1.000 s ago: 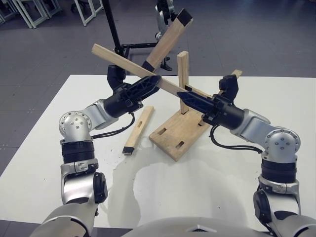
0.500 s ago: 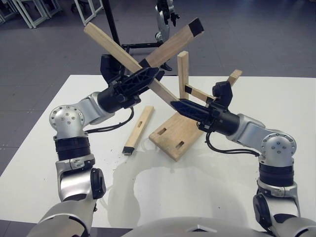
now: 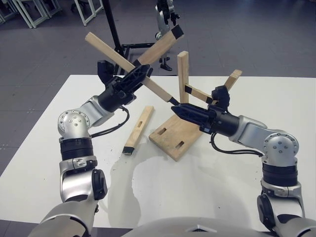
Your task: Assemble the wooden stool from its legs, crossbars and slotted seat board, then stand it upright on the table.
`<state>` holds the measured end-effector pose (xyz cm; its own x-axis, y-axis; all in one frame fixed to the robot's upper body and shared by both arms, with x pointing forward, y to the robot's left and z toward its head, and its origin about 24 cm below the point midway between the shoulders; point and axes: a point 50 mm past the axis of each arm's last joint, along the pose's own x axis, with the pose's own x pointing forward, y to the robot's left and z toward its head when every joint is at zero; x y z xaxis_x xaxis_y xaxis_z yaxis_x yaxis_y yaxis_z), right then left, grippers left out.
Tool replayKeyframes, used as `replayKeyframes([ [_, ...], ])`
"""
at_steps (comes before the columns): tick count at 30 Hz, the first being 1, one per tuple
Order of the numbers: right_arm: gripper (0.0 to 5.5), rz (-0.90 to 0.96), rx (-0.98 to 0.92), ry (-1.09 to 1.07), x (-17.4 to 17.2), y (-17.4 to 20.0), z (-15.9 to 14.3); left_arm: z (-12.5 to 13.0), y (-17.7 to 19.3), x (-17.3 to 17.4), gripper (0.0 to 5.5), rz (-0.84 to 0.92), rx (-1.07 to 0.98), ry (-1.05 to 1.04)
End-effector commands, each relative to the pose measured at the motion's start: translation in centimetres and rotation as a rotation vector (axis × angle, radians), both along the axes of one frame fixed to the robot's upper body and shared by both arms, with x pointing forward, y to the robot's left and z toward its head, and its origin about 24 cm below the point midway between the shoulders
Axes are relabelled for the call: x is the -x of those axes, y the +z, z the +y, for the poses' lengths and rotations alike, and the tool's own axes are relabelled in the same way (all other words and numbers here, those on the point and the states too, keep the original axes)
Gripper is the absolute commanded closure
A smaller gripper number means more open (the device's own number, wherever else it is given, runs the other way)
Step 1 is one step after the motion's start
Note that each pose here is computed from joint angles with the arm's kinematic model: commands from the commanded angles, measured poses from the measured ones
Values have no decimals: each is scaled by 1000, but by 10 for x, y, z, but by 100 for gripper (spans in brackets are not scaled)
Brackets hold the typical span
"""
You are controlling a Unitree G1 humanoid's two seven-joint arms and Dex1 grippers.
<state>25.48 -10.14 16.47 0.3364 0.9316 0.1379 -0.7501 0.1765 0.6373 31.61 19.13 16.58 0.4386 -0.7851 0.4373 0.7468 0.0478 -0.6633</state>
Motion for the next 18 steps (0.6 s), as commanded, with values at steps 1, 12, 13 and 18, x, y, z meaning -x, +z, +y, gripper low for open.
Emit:
replayKeyframes([
  [1,80,-32,79,2,5,0,-6,38,-4,-11,345,12,-64,171],
  [12,80,-371,787,247,20,-67,12,27,19,-4,345,-178,-184,88],
  [13,80,-379,788,253,20,-69,15,25,20,-4,345,-190,-198,83],
  [18,80,-366,791,285,18,-84,25,15,23,-6,345,-221,-226,81],
])
